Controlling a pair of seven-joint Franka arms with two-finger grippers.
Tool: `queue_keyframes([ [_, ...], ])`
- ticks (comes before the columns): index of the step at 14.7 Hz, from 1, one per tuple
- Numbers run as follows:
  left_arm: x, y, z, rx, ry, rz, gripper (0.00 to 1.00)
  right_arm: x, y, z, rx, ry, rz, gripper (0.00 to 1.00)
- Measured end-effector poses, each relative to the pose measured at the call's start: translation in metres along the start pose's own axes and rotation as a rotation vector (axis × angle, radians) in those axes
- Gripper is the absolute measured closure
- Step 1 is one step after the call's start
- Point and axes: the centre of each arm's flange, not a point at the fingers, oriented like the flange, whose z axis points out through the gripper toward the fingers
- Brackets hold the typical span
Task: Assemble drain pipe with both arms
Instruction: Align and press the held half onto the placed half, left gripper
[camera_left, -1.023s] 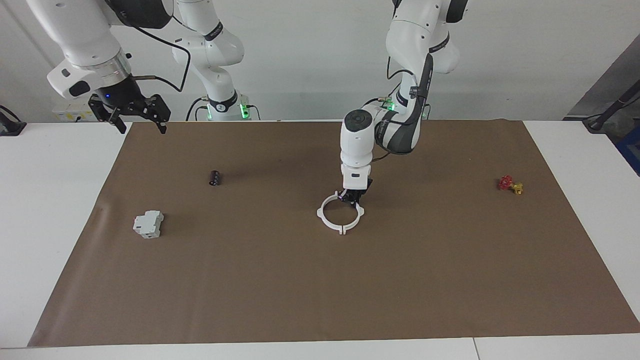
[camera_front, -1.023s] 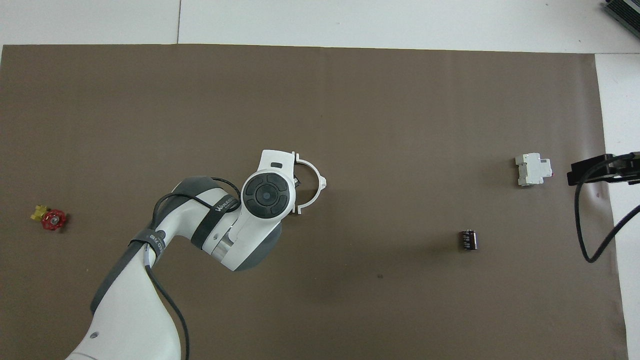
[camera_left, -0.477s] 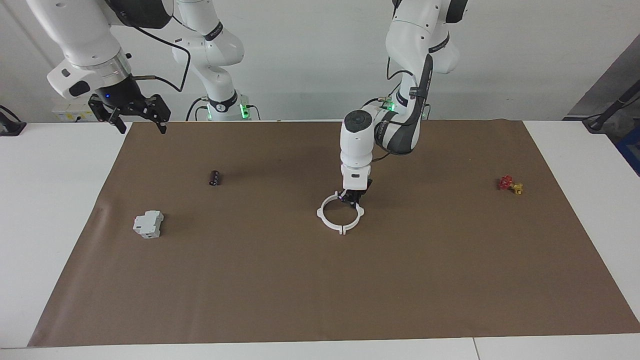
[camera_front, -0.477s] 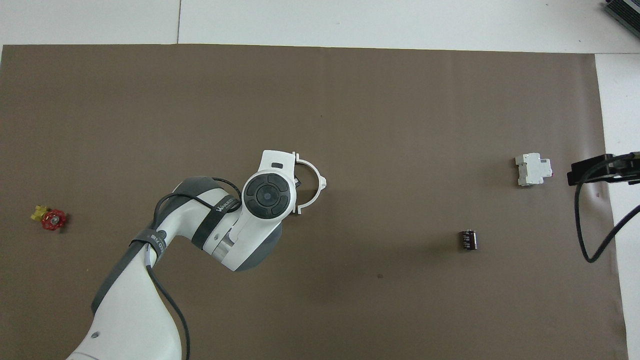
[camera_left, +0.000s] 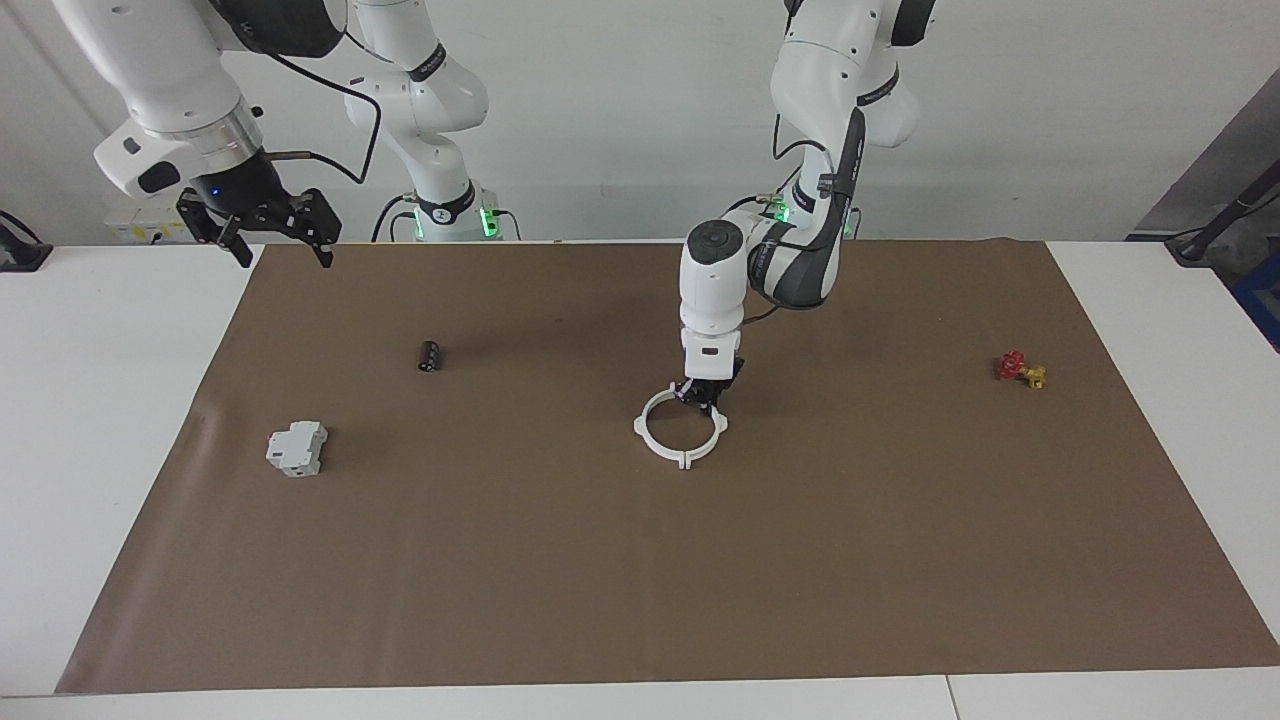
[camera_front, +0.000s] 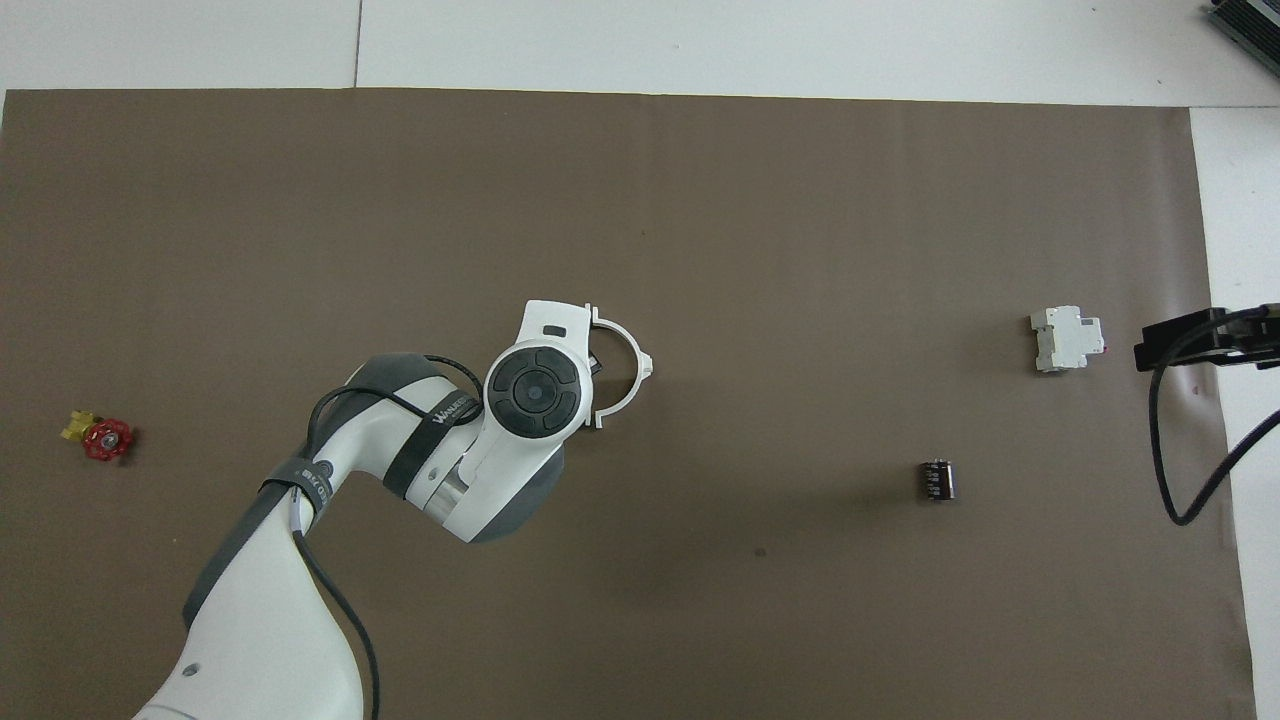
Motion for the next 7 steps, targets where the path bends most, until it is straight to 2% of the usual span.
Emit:
queue_keyframes([
  [3,0.0,-0.0001,0.0001,0.0,0.0,0.0,0.93,0.0,0.0,0.0,0.0,0.0,0.0,0.0],
  [4,-0.0011,-0.0003,0.001,0.002,-0.001,0.002,0.87,0.0,0.0,0.0,0.0,0.0,0.0,0.0],
  [7,-0.0049,-0.0002,0.0026,0.005,-0.004,0.007,0.55,0.0,0.0,0.0,0.0,0.0,0.0,0.0],
])
